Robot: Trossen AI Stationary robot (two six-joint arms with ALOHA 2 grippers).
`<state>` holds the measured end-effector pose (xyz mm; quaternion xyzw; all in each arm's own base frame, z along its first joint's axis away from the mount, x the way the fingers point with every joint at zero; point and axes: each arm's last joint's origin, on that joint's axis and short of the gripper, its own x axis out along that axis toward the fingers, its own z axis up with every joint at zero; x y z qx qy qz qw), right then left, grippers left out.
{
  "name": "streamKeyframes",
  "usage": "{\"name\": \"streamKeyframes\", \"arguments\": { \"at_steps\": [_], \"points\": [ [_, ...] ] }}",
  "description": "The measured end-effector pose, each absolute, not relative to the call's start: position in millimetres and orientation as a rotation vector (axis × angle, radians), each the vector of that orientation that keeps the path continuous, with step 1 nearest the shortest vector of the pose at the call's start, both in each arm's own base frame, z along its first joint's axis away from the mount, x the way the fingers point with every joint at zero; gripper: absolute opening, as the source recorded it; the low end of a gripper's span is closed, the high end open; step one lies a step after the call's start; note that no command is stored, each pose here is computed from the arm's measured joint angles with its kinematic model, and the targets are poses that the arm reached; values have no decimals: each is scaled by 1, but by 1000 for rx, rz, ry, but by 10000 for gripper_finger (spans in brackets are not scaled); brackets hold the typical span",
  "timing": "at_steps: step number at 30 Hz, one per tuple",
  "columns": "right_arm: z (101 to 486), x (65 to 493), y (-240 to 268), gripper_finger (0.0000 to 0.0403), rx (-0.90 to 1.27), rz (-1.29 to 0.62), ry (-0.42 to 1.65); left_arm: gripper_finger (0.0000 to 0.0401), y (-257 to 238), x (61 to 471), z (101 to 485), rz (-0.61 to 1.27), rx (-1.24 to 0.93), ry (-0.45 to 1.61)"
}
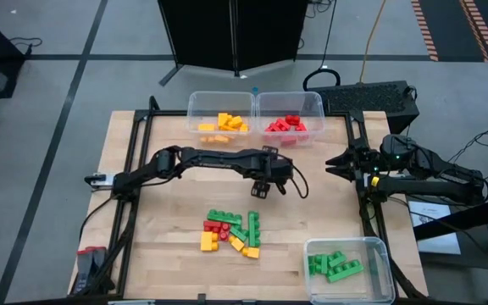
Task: Sort blocks
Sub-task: Put the yellow game piece into the top left transparent bin
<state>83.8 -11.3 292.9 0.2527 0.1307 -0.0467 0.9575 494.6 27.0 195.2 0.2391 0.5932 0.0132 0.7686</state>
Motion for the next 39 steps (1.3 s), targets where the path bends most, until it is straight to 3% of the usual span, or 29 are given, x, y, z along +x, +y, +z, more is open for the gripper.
{"name": "streamKeyframes", "arguments": {
  "at_steps": [15,39],
  "points": [
    [291,83,-11,144,504,-99,290,320,59,495,194,-309,572,1202],
    [291,83,-11,144,508,-100,289,318,73,497,149,-367,480,1285]
  ]
}}
